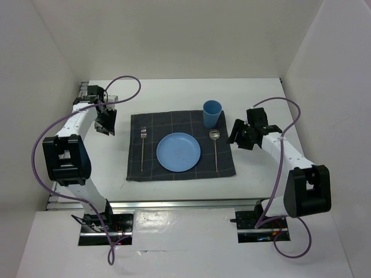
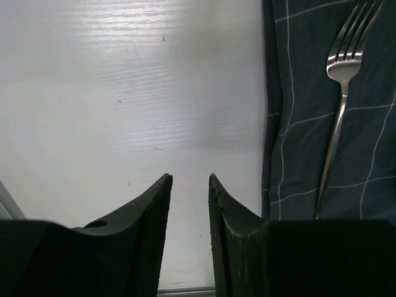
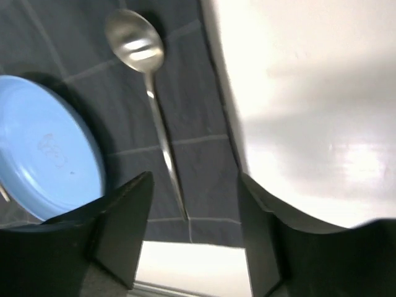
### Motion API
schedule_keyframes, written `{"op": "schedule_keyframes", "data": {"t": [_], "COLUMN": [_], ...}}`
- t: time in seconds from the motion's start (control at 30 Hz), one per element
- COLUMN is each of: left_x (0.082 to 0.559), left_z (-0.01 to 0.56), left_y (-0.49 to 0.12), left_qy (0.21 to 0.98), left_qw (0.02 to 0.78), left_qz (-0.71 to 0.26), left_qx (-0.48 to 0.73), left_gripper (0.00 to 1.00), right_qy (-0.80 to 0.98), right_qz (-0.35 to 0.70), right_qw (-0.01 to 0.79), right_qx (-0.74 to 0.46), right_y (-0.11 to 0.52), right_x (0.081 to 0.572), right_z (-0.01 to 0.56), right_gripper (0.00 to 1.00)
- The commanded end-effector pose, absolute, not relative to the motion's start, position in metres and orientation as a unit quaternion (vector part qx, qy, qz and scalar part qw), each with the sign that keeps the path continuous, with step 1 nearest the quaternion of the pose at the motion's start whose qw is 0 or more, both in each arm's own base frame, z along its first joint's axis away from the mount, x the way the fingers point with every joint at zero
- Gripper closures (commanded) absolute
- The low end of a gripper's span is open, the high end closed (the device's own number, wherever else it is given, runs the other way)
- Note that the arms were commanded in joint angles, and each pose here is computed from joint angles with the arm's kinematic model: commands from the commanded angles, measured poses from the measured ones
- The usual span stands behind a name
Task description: Set the dinner table for one person
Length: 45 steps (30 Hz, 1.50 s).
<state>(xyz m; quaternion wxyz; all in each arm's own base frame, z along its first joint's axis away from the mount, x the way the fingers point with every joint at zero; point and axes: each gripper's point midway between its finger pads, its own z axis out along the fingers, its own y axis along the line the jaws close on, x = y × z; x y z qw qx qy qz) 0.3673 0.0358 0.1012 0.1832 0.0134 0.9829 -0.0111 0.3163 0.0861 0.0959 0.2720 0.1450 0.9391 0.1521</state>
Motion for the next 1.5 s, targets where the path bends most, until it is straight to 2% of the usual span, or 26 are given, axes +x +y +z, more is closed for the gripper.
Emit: {"op": "schedule_keyframes", "data": {"t": [0.0,0.1,0.17,0.27,0.37,0.47,0.5,0.57,0.73,0.97,1.23,1.47], "left_x": [0.379,0.405,0.405,0.411,0.392,0.363,0.354,0.328,0.297,0.266,0.228,0.222], "left_z": [0.108,0.101,0.094,0.107,0.126,0.117,0.127,0.113,0.127,0.155,0.169,0.170], "left_y": [0.033,0.038,0.035,0.029,0.032,0.040,0.043,0.045,0.052,0.053,0.055,0.044], "left_qy": [0.978,0.980,0.986,0.981,0.978,0.981,0.977,0.981,0.978,0.973,0.964,0.963], "left_qw": [0.198,0.189,0.158,0.186,0.205,0.191,0.205,0.185,0.192,0.213,0.243,0.251], "left_qz": [-0.013,0.015,0.004,-0.011,0.004,0.032,0.045,0.047,0.074,0.089,0.108,0.078], "left_qx": [0.059,0.059,0.043,0.042,0.045,0.033,0.030,0.021,0.020,0.020,0.025,0.049], "left_gripper": [0.62,0.62,0.63,0.64,0.64,0.64,0.64,0.64,0.64,0.63,0.61,0.61], "right_qy": [0.957,0.962,0.961,0.953,0.944,0.934,0.924,0.911,0.899,0.872,0.873,0.874], "right_qz": [0.105,0.119,0.125,0.136,0.111,0.094,0.099,0.089,0.074,0.085,0.107,0.132], "right_qw": [0.217,0.183,0.172,0.192,0.229,0.259,0.292,0.333,0.369,0.385,0.383,0.380], "right_qx": [0.163,0.164,0.177,0.191,0.209,0.225,0.226,0.226,0.223,0.289,0.281,0.271], "right_y": [0.072,0.079,0.081,0.082,0.069,0.058,0.056,0.048,0.038,0.030,0.033,0.041], "right_x": [0.285,0.273,0.265,0.265,0.266,0.260,0.264,0.271,0.268,0.239,0.206,0.192], "right_z": [0.072,0.059,0.055,0.064,0.081,0.101,0.119,0.143,0.191,0.224,0.240,0.242], "right_gripper": [0.33,0.31,0.31,0.31,0.31,0.24,0.20,0.17,0.01,0.00,0.00,0.00]}}
